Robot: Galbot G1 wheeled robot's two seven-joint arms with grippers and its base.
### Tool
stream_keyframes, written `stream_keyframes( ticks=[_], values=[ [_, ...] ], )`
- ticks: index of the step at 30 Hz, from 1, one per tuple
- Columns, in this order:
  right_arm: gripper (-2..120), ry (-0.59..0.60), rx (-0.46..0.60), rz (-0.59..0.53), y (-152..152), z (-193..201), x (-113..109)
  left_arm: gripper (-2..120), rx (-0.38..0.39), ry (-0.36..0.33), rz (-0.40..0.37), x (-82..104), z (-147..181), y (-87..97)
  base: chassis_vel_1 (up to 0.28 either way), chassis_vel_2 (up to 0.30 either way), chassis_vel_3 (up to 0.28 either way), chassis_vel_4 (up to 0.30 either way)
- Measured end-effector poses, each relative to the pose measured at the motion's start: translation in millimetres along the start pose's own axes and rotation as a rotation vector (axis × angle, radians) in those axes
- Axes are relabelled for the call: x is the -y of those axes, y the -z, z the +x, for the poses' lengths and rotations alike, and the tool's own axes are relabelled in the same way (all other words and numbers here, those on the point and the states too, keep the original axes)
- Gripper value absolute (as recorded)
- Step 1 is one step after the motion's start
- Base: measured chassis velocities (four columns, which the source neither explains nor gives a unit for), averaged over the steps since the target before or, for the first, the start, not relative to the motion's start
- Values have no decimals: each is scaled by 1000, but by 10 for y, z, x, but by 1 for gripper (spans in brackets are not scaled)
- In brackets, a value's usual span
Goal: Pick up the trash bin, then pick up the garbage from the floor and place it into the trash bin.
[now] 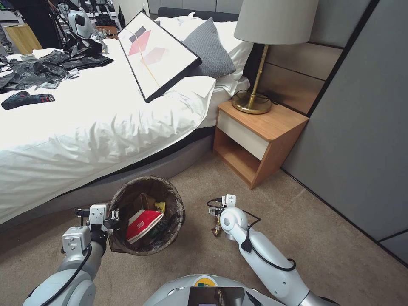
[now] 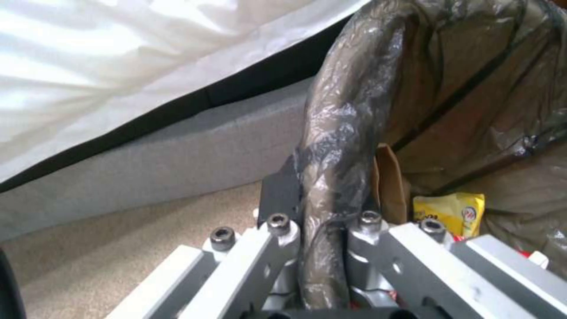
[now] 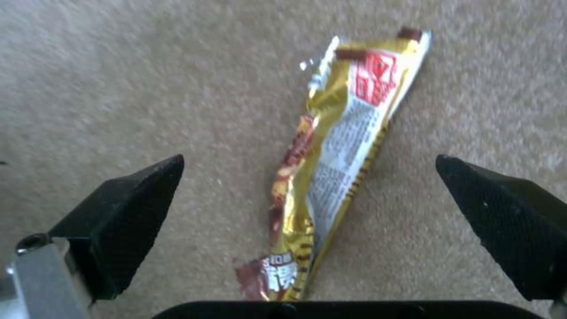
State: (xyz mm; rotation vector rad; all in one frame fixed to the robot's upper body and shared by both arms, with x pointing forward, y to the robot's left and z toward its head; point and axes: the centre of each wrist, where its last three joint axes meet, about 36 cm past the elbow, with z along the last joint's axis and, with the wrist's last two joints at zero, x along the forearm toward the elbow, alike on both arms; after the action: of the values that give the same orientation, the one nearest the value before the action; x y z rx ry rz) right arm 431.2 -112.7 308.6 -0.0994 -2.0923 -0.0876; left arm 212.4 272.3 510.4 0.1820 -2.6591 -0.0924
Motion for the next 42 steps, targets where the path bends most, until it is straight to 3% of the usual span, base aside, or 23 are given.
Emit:
stream_keyframes(
  ticks=[42],
  values=[
    [100,-82,-71,-15,-58,-482,-155,3,-5,-12,8,14,-5,3,0,0,0,0]
  ],
)
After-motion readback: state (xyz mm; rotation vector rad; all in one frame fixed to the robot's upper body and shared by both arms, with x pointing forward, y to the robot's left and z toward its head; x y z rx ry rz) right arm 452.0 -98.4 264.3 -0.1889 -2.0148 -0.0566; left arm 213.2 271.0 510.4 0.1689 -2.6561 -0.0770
